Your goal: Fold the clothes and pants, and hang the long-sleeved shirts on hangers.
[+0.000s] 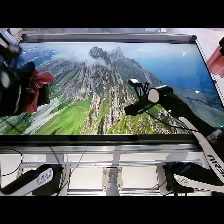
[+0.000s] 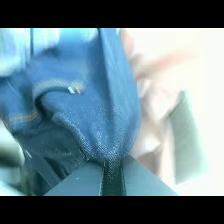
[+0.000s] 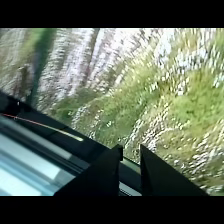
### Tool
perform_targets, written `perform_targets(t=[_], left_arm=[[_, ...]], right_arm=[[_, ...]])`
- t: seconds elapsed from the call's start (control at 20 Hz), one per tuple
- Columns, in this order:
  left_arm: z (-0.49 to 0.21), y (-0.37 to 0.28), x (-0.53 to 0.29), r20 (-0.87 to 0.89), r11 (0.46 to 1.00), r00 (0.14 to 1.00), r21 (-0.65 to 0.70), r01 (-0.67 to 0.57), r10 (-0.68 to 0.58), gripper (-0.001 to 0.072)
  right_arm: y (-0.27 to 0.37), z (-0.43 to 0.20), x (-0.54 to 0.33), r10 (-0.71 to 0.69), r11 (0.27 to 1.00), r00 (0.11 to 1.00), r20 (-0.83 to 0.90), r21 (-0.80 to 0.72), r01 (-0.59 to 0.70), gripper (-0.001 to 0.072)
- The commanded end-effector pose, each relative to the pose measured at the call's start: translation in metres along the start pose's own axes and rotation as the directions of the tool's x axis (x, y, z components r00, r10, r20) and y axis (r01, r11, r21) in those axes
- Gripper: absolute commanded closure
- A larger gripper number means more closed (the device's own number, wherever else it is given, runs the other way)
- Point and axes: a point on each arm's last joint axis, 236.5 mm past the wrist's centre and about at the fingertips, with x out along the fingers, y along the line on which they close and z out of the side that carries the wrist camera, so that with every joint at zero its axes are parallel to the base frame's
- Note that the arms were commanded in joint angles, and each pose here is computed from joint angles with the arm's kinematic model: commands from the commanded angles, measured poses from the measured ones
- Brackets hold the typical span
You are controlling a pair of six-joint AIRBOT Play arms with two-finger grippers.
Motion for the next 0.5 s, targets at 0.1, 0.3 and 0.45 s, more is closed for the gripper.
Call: perform_targets(t=[0.1,0.3,0.45], left_arm=[[0.140,-0.065,-0.224,0.433,0.935,0.829,0.150,0.320,-0.353,0.0645],[0.124,-0.118,-0.270,0.340,0.838,0.770,0.304,0.453,-0.540,0.0643],[0.085,-0.161,-0.256,0.099,0.737,0.752,0.317,0.598,-0.652,0.0642]], right_arm=[[0.013,0.027,-0.094,-0.019,0.978,0.977,0.211,-0.199,0.062,0.0568],[0.023,0.007,-0.148,-0.005,0.965,0.958,0.286,-0.251,0.080,0.0567],[0.037,-0.010,-0.169,0.043,0.943,0.950,0.310,-0.326,0.064,0.0566]])
